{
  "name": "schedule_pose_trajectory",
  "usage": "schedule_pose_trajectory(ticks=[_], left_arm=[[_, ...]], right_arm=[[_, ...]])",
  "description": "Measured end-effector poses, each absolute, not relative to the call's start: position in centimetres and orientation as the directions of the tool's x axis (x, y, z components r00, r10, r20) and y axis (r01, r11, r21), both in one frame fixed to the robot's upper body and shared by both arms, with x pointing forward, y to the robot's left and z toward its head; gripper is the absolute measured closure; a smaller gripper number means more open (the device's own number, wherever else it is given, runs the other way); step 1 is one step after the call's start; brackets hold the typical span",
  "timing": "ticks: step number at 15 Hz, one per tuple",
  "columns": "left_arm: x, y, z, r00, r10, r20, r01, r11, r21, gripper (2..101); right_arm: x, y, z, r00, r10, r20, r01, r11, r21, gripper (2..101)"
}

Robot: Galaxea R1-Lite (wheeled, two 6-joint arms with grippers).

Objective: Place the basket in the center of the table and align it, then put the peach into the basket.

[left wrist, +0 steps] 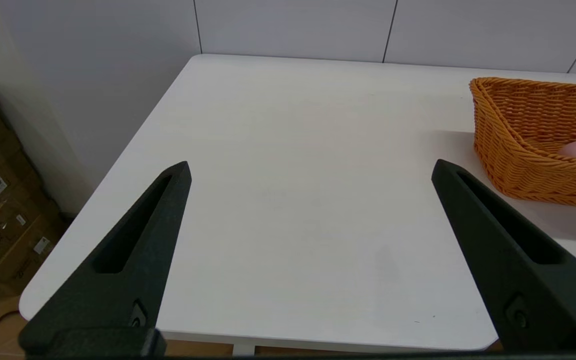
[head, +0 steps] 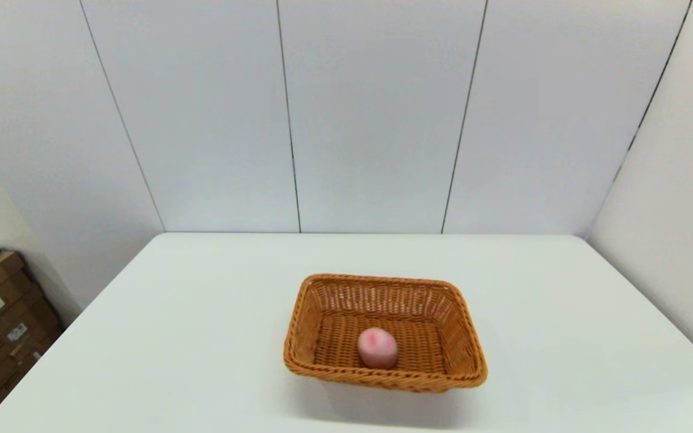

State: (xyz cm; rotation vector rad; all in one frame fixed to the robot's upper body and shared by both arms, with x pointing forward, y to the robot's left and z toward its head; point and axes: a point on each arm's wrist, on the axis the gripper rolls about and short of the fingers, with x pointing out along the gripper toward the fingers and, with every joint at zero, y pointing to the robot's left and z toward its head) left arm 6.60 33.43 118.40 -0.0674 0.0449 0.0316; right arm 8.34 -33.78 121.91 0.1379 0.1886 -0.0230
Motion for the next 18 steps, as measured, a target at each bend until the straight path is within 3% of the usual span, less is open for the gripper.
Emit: schedule_pose_trajectory(ticks=[7,12,18], left_arm=[[6.6,33.4,118.4,0.998,0.030,-0.047,-0.033,0.997,-0.067,5.4],[6.6,33.4,118.4,0.998,0.030,-0.046,-0.033,0.997,-0.067,5.4],[6.6,33.4,118.4,0.999,0.030,-0.046,-0.033,0.997,-0.067,5.4]], right_arm=[[8.0,-33.8,121.4,0.985,-0.005,-0.172,0.026,0.992,0.123,5.2],[6.3,-33.7,119.8,0.987,-0.012,-0.159,0.019,0.999,0.044,5.2],[6.0,-33.7,118.6,0.991,-0.025,-0.135,0.027,0.999,0.017,5.2]])
